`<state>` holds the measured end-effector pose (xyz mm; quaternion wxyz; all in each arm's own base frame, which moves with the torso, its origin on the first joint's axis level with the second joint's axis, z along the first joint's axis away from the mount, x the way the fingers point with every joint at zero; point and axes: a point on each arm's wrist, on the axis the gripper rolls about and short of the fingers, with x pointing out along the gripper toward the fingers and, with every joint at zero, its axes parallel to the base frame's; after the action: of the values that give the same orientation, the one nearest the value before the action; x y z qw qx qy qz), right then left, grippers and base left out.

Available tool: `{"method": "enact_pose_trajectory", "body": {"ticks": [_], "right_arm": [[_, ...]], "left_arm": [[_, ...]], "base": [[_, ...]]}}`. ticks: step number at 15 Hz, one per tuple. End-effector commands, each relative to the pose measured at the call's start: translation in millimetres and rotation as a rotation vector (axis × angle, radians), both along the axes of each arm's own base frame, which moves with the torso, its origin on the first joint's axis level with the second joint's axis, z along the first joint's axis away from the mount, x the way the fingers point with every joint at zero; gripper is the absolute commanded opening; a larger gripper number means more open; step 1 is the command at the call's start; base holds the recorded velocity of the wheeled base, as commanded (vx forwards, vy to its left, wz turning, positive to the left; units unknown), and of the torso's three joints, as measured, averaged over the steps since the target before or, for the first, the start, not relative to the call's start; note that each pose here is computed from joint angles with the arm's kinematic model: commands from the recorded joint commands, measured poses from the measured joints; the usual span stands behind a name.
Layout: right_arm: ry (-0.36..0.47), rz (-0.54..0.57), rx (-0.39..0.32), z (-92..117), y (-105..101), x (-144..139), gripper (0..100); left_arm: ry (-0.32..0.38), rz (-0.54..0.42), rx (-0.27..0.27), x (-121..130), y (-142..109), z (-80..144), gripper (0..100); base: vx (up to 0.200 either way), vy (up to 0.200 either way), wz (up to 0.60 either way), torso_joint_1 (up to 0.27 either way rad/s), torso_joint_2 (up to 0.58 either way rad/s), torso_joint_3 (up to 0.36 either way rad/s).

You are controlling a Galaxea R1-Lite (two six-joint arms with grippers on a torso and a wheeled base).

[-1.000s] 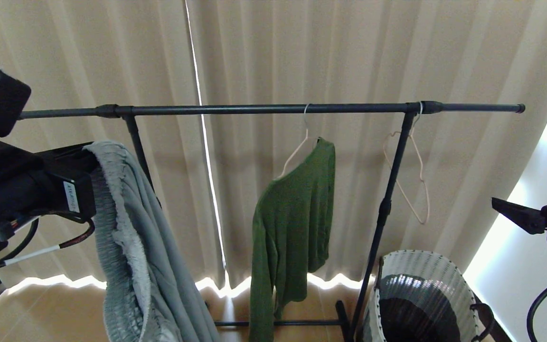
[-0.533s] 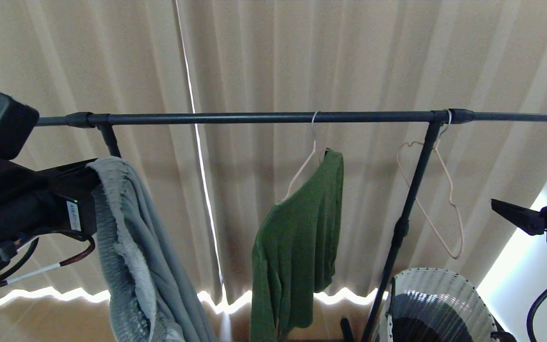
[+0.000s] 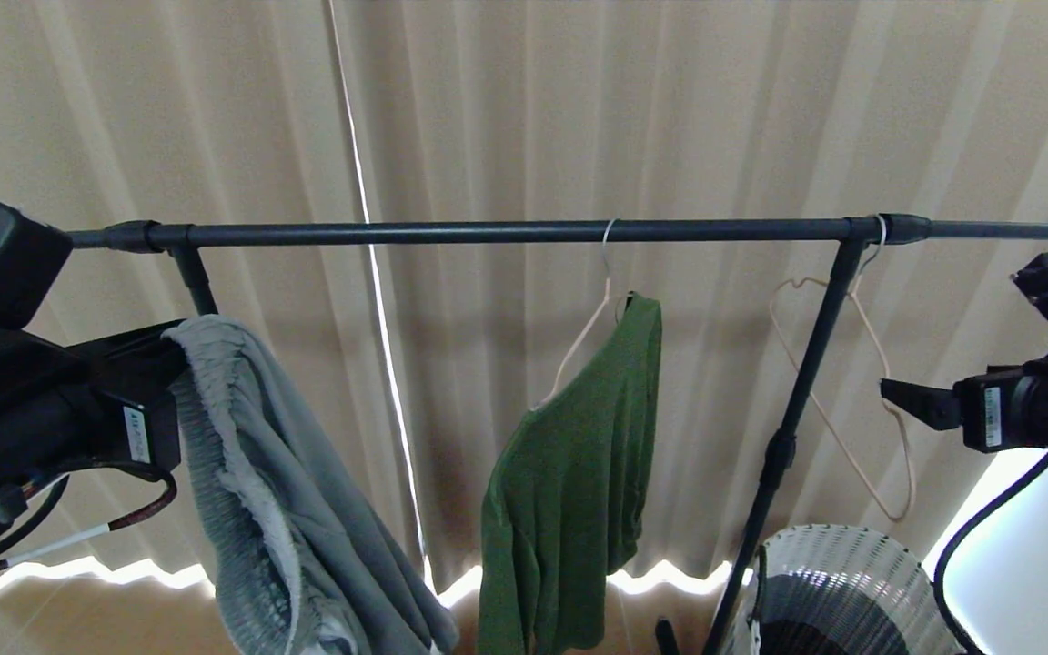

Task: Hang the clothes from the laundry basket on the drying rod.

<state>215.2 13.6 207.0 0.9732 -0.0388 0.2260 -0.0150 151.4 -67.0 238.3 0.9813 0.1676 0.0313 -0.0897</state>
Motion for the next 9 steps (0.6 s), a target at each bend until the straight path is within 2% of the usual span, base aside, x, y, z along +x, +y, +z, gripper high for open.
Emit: {"method": "enact_pose_trajectory", "body": {"ticks": [1, 5, 9], "right_arm": [[0.099, -0.041, 0.022, -24, 6, 38, 100], [0.132, -0.080, 0.017, -35, 8, 68, 100], [0.145, -0.104, 0.034, -41, 9, 82, 100]], "left_arm": [[0.005, -0.002, 0.003, 0, 0, -2, 0], [0.013, -0.004, 0.008, 0, -1, -4, 0], [0.013, -0.025, 0.005, 0, -1, -4, 0]], "base": [[0.000, 0.000, 0.00, 0.000, 0.00, 0.000], [0.000, 0.000, 0.00, 0.000, 0.00, 0.000], [0.000, 0.000, 0.00, 0.000, 0.00, 0.000]]}}
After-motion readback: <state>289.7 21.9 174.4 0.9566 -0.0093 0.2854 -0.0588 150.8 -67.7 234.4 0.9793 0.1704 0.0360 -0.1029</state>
